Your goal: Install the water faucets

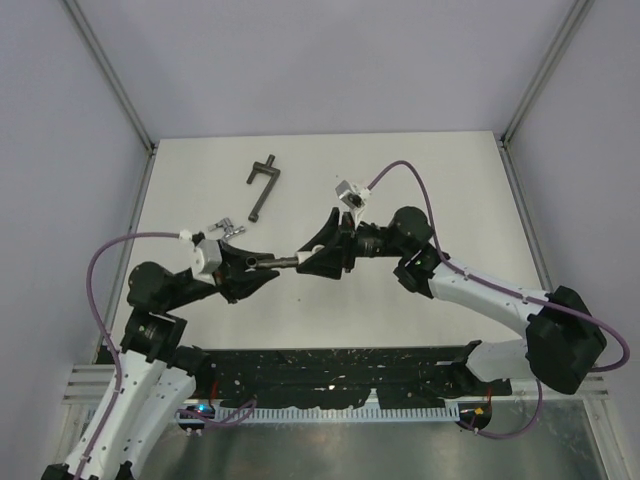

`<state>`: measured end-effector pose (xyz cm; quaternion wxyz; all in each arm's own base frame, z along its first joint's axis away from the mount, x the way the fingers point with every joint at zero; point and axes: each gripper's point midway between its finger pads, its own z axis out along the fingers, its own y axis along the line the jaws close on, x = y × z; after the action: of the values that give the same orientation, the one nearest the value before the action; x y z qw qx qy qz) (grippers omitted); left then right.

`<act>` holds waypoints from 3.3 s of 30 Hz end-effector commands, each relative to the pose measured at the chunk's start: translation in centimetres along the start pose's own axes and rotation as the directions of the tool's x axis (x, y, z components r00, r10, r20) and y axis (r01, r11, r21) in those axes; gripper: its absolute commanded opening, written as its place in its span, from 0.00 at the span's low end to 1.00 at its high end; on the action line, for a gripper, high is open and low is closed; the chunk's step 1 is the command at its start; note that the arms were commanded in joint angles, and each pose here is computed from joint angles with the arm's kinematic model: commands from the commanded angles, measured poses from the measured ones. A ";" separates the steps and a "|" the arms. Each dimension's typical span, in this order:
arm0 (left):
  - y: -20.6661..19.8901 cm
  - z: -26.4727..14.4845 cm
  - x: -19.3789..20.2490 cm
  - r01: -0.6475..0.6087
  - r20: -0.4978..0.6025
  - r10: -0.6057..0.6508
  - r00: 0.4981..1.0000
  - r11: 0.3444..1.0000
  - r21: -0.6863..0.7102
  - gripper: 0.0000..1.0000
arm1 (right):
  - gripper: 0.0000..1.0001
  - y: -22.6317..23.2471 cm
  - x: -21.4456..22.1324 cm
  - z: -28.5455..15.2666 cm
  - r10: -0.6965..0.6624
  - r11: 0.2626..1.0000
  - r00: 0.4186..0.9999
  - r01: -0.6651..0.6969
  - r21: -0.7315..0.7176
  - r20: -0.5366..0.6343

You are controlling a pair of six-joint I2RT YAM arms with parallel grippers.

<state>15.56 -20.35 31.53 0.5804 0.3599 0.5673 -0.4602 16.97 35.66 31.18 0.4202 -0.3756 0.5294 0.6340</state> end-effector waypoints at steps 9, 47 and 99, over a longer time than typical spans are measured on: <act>-1.2 -1.2 0.7 -0.448 0.132 0.441 0.888 0.893 0.030 0.00 | 0.33 -1.4 -2.1 1.2 0.312 0.950 0.946 -0.313 -0.010 0.091; 0.6 1.7 -2.0 0.787 0.171 -0.782 0.600 0.615 0.047 0.00 | 0.70 -2.8 0.2 -2.4 -0.776 0.594 0.605 0.796 0.117 -0.178; 1.9 -1.5 -4.2 -0.110 0.269 0.167 0.948 0.970 -0.217 0.00 | 0.07 -0.6 -2.0 0.8 0.110 0.990 0.987 -0.120 0.080 0.121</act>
<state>17.18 -18.09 31.77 0.6930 0.2719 0.5250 -0.4125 16.95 36.70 28.74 0.3787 -0.3124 0.5728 0.6564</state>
